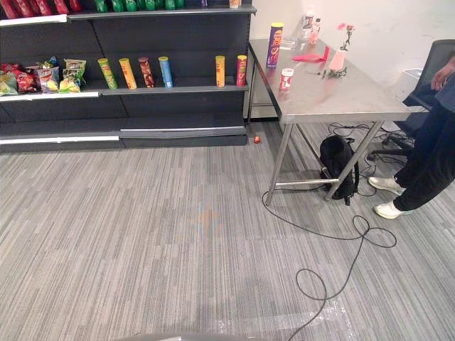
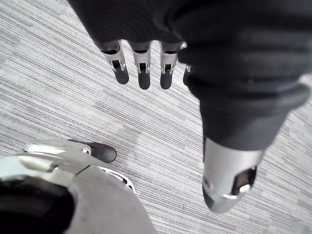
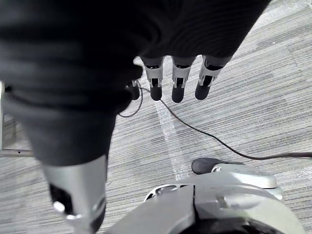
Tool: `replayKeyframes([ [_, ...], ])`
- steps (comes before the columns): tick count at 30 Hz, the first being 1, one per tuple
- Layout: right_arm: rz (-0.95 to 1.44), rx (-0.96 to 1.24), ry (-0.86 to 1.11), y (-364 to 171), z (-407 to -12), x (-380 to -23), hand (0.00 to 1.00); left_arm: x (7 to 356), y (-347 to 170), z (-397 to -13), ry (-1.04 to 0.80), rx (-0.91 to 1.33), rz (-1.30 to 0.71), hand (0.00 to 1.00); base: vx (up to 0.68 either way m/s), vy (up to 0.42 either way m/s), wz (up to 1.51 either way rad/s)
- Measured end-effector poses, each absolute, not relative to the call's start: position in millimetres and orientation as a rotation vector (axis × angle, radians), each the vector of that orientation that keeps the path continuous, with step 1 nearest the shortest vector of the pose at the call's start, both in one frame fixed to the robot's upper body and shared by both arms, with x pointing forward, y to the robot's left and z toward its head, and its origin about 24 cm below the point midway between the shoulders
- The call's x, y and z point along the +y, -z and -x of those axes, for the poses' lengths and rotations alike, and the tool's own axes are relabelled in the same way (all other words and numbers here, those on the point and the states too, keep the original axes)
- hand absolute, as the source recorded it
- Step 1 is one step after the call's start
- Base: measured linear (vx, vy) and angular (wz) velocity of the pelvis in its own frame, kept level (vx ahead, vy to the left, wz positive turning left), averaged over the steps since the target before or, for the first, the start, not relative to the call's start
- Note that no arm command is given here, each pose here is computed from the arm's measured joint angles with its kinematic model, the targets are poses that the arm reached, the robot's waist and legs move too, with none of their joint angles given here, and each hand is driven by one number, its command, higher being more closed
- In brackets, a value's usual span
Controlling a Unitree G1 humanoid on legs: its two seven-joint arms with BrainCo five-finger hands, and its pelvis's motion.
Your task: Put the gum and the chips on the shelf.
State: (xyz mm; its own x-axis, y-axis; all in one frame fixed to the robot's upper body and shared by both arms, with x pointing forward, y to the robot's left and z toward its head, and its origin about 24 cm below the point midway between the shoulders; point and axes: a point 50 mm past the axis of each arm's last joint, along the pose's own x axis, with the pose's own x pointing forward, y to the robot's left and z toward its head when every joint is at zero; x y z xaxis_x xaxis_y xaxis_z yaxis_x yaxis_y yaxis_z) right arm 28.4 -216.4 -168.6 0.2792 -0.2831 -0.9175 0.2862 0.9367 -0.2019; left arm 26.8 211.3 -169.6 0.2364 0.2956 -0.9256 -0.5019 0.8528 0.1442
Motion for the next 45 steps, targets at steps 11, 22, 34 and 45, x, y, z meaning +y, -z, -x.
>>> replayKeyframes([
  [11,-0.006,1.213,0.378,168.3,-35.9,-215.8,0.0,212.4,169.6,-26.7,-0.567,1.222,0.183,0.0,-0.01,-0.011,0.03],
  [22,-0.086,1.217,0.438,169.2,-31.9,-215.1,0.0,212.7,170.2,-24.2,-0.569,1.245,0.183,0.0,-0.04,0.005,-0.01],
  [34,-0.13,1.216,0.442,170.1,-32.5,-212.1,0.0,215.5,169.7,-23.7,-0.576,1.245,0.176,0.0,0.01,-0.001,-0.06],
  [45,-0.133,1.191,0.447,169.4,-37.0,-211.6,0.0,217.7,169.3,-25.1,-0.594,1.261,0.127,0.0,0.0,-0.004,0.04],
])
